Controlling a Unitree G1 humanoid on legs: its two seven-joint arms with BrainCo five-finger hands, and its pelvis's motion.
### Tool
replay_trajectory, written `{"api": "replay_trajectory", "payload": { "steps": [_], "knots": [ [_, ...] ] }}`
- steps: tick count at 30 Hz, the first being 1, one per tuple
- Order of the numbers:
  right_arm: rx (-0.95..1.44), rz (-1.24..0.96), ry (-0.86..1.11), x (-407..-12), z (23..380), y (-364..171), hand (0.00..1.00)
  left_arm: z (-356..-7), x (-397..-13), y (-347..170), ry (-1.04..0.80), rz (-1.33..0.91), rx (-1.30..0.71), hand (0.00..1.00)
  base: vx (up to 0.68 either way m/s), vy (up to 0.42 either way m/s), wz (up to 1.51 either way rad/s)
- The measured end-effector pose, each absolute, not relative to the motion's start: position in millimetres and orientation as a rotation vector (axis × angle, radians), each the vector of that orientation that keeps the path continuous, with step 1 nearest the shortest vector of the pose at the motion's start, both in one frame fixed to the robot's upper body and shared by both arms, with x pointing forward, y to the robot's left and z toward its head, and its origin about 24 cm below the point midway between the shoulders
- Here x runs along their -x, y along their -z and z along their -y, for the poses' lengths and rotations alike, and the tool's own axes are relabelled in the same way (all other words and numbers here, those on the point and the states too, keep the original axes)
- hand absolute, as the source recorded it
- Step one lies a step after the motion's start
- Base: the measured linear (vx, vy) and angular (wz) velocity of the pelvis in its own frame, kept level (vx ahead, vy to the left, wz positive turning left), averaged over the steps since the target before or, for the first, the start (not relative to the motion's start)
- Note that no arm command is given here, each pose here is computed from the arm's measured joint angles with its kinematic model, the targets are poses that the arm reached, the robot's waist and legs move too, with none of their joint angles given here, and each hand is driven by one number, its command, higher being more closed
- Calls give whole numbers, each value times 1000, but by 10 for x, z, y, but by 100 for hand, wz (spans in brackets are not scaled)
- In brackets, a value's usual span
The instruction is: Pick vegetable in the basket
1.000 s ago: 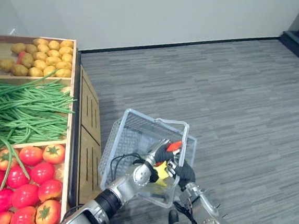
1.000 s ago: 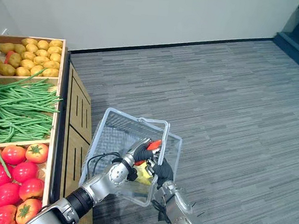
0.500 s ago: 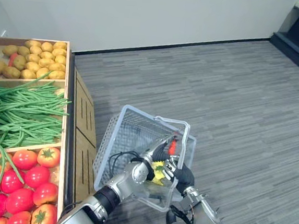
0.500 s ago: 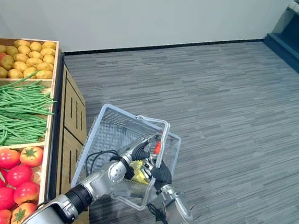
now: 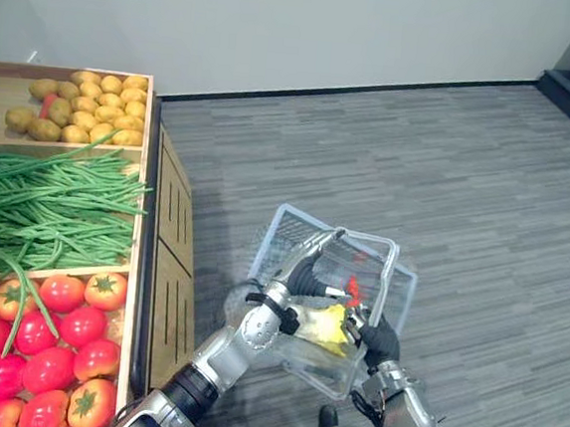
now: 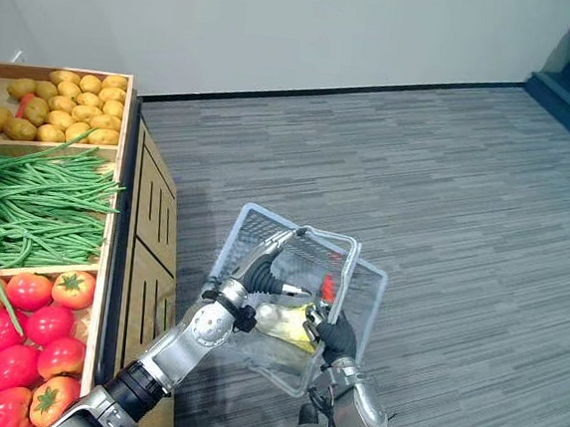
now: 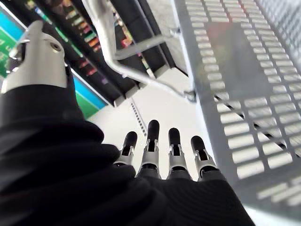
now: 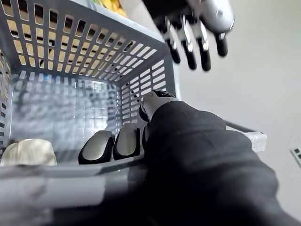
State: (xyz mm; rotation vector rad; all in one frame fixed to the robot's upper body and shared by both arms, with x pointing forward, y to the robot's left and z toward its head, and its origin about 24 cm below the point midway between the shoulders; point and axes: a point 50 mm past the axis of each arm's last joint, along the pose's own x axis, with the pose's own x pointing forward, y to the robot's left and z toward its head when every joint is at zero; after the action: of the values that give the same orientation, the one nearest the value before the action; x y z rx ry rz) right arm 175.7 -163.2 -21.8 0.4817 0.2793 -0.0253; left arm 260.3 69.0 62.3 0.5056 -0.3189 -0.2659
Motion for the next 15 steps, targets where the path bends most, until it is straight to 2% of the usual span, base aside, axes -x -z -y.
{"api": "replay_trajectory", "payload": {
  "steps": [3,8,15],
  "knots": [
    [-431,-310,110,-1715,1786,319,100,-871,-2567,-585,180,271,-417,0,-12,-22,6],
    [-304,-440,248,-1569,2047,614,100,-1369,-2303,-210,-12,48,-234,0,-14,-13,2],
    [-220,-603,367,-1311,2269,919,100,-1753,-2005,222,-134,-176,-163,0,-50,-21,4]
  ]
}}
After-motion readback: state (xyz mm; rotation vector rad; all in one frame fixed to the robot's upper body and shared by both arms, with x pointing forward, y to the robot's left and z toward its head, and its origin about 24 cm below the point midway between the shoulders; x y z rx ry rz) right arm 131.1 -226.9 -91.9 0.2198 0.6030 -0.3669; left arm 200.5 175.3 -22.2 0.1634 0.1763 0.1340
